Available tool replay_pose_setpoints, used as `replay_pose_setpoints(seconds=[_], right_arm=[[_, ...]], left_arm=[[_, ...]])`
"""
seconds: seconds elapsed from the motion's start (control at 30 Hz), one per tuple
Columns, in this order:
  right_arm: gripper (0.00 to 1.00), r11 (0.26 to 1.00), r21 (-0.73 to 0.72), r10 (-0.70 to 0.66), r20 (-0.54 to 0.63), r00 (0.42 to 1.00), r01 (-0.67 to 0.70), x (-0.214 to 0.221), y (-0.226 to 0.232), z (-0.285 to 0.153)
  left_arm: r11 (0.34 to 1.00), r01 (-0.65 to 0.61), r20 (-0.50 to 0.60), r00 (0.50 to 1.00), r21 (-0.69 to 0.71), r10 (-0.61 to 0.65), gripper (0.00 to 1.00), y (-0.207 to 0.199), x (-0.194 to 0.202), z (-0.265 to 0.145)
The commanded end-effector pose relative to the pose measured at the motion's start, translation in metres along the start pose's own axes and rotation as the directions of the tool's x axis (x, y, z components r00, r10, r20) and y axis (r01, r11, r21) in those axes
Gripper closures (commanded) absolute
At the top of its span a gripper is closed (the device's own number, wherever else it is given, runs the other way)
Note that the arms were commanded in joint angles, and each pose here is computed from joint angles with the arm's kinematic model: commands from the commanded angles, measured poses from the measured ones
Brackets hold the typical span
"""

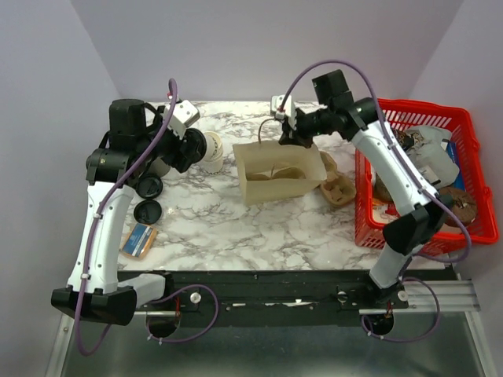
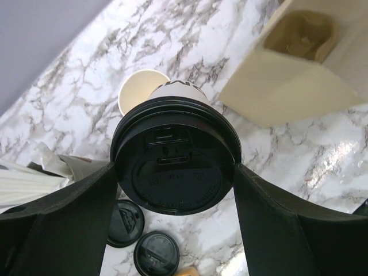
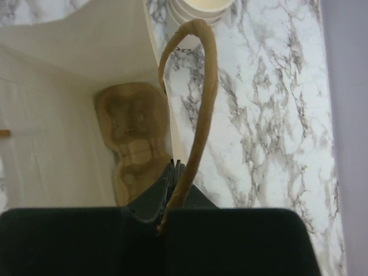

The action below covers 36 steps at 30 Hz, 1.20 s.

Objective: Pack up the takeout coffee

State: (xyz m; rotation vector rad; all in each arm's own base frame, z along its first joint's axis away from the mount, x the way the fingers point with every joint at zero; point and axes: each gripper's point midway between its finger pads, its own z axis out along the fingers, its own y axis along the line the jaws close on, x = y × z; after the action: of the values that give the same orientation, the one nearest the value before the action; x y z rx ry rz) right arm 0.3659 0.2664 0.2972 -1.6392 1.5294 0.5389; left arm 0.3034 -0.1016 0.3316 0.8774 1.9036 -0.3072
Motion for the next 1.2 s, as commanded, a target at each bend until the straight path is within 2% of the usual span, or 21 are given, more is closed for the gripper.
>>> replay_pose_setpoints(seconds=[0.0,0.07,0.1,0.2,0.3,0.5,0.7,0.97,1.17], right_arm=[[0.99,0.991,0.123,0.058,-0.048,0.997,-0.051,-0.008,0.025,0.005],[1.00,0.975,0.221,0.035,-0.007,0.999,-0.033,-0.022,0.027,0.001],[1.00,0.967,0.244,0.091,-0.038,0.995,-0.079,-0.002,0.034,0.008],[1.00,0.929,0.350,0.130,0.007,0.992,-0.124,-0.006,0.024,0.000],[1.00,0.905,0.402,0.148,0.008,0.989,-0.138,-0.009,0.011,-0.006],[0.99,0.872,0.481,0.090,0.033,0.995,-0.095,-0.029,-0.014,-0.018],[0.99,0.879,0.466,0.079,0.061,0.995,-0.099,-0.041,-0.014,-0.020],[0.99,0.908,0.408,0.100,0.011,0.995,-0.096,-0.020,0.003,-0.005],[1.00,0.923,0.365,0.127,0.015,0.992,-0.124,-0.016,0.014,0.001]], left_arm=[[0.999,-0.037,0.140,0.989,0.001,0.036,1.00,-0.003,-0.039,-0.012],[0.998,-0.054,0.189,0.980,-0.015,0.055,1.00,-0.004,-0.051,-0.020],[0.998,-0.059,0.206,0.977,-0.023,0.062,1.00,-0.003,-0.055,-0.023],[0.996,-0.078,0.254,0.963,-0.054,0.089,1.00,-0.004,-0.067,-0.033],[0.994,-0.082,0.272,0.957,-0.071,0.098,1.00,-0.004,-0.069,-0.036],[0.995,-0.083,0.324,0.941,-0.058,0.098,1.00,-0.006,-0.083,-0.038],[0.993,-0.120,0.367,0.923,-0.011,0.115,1.00,-0.021,-0.090,-0.044],[0.978,-0.165,0.434,0.896,0.130,0.094,1.00,-0.048,-0.099,-0.042],[0.948,-0.231,0.421,0.899,0.218,0.122,1.00,-0.062,-0.094,-0.034]])
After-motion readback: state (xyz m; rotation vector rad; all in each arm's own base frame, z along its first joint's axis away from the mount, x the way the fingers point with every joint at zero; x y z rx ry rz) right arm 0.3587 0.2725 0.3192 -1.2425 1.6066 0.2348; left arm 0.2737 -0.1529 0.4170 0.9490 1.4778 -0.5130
